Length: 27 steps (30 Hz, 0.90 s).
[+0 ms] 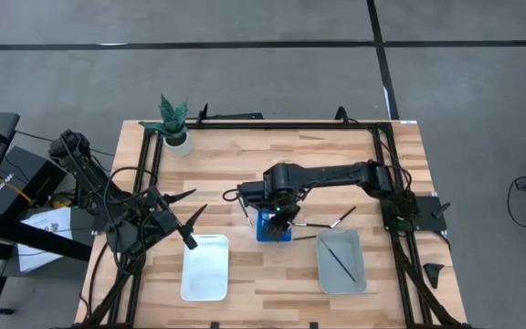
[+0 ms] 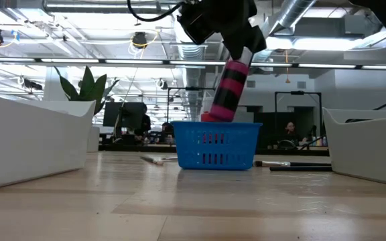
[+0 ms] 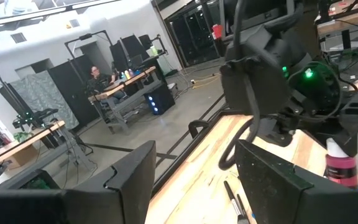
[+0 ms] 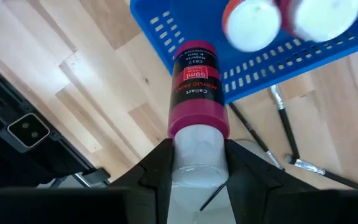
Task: Pick & Place Paint Supplies
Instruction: Put the pink paint bottle into the blue bin
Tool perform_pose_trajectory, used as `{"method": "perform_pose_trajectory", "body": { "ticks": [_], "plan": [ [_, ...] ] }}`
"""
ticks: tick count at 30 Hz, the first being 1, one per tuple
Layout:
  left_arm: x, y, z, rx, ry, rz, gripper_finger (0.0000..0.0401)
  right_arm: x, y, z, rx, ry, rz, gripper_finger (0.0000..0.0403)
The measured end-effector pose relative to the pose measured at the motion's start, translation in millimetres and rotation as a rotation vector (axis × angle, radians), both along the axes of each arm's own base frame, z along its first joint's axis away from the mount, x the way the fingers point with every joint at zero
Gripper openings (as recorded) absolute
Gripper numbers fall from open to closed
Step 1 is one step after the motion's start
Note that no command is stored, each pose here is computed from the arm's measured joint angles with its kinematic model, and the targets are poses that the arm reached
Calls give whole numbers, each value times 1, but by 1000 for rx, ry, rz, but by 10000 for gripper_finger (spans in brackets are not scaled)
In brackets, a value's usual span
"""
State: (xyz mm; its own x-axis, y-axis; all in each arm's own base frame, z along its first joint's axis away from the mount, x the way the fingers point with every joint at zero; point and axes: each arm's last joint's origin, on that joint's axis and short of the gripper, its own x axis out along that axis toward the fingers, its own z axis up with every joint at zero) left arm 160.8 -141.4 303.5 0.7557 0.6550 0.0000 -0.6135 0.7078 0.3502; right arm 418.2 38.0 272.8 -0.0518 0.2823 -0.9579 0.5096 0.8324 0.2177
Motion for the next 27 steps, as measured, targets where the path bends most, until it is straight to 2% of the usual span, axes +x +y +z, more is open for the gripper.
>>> {"method": "perform_pose_trajectory", "body": {
  "ticks": [27],
  "plan": [
    [0, 0, 0, 0, 0, 0, 209, 2, 1, -5, -58, 1, 29, 111]
  ]
}}
